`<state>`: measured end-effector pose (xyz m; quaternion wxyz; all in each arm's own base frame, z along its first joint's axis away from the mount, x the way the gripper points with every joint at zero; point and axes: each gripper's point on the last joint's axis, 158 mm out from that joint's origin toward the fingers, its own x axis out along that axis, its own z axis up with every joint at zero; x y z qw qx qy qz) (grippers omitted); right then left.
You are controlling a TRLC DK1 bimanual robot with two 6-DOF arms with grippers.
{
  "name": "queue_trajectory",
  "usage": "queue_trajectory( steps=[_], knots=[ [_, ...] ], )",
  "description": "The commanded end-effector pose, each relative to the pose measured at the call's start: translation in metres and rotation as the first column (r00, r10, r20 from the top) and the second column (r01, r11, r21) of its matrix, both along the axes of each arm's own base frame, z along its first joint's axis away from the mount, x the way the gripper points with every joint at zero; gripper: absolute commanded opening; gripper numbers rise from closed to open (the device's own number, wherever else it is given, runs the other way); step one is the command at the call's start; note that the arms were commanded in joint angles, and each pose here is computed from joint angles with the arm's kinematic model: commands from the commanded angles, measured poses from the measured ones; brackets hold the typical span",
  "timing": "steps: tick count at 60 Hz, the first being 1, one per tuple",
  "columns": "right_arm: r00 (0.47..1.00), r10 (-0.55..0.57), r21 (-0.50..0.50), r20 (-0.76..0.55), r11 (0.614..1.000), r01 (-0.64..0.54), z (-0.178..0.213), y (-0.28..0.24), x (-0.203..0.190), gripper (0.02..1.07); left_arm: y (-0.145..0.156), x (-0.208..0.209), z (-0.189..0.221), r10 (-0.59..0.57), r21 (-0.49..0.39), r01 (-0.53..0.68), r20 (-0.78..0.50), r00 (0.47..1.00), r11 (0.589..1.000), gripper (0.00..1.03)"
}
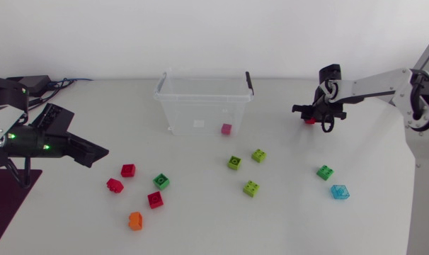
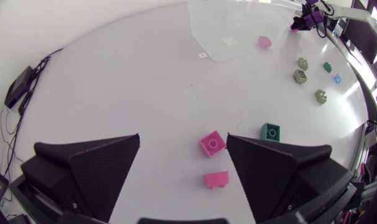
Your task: Pick up the duplo bricks and place them in the container
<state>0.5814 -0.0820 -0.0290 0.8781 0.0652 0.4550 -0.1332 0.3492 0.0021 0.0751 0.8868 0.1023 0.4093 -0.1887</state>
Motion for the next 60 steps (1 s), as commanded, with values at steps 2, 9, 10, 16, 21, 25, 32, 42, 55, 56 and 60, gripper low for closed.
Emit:
queue_trajectory(
  steps=[2,9,10,16,21,25,32,42,55,56,60],
  knots=[
    [0.996,0.035,-0.016,0.077,0.999,-0.034,0.053,0.013,-0.01,0.28,0.002,-0.017,-0.009,-0.016,0.028,0.016,-0.026,1.0,0.999,0.97],
    [0.988,0.071,-0.027,0.134,0.997,-0.068,0.099,0.031,-0.025,0.28,-0.005,-0.043,-0.026,-0.065,0.06,0.071,-0.085,0.994,0.996,0.97],
    [0.986,0.083,-0.03,0.148,0.996,-0.08,0.109,0.037,-0.029,0.28,-0.005,-0.043,-0.026,-0.067,0.061,0.072,-0.086,0.994,0.996,0.97],
    [0.969,0.135,-0.038,0.207,0.991,-0.13,0.148,0.066,-0.041,0.29,-0.009,-0.058,-0.044,-0.107,0.063,0.117,-0.143,0.984,0.991,0.97],
    [0.95,0.181,-0.042,0.253,0.983,-0.176,0.176,0.092,-0.051,0.29,-0.016,-0.069,-0.055,-0.132,0.054,0.144,-0.18,0.975,0.988,0.97],
    [0.935,0.213,-0.044,0.283,0.977,-0.209,0.194,0.111,-0.057,0.29,-0.024,-0.076,-0.064,-0.157,0.052,0.171,-0.2,0.967,0.984,0.97],
    [0.912,0.254,-0.048,0.321,0.966,-0.253,0.221,0.141,-0.067,0.29,-0.029,-0.077,-0.079,-0.153,0.085,0.175,-0.216,0.964,0.981,0.97],
    [0.89,0.291,-0.047,0.352,0.955,-0.294,0.245,0.172,-0.073,0.29,-0.027,-0.069,-0.091,-0.109,0.106,0.134,-0.213,0.971,0.985,0.95],
    [0.85,0.353,-0.05,0.392,0.93,-0.363,0.264,0.215,-0.076,0.29,-0.025,-0.056,-0.114,-0.058,0.127,0.089,-0.234,0.971,0.988,0.86],
    [0.845,0.359,-0.051,0.396,0.927,-0.37,0.264,0.22,-0.074,0.29,-0.025,-0.056,-0.114,-0.058,0.126,0.089,-0.234,0.97,0.988,0.86],
    [0.836,0.377,-0.053,0.399,0.92,-0.389,0.262,0.233,-0.07,0.29,-0.031,-0.056,-0.119,-0.065,0.12,0.096,-0.246,0.967,0.988,0.76]
  ],
)
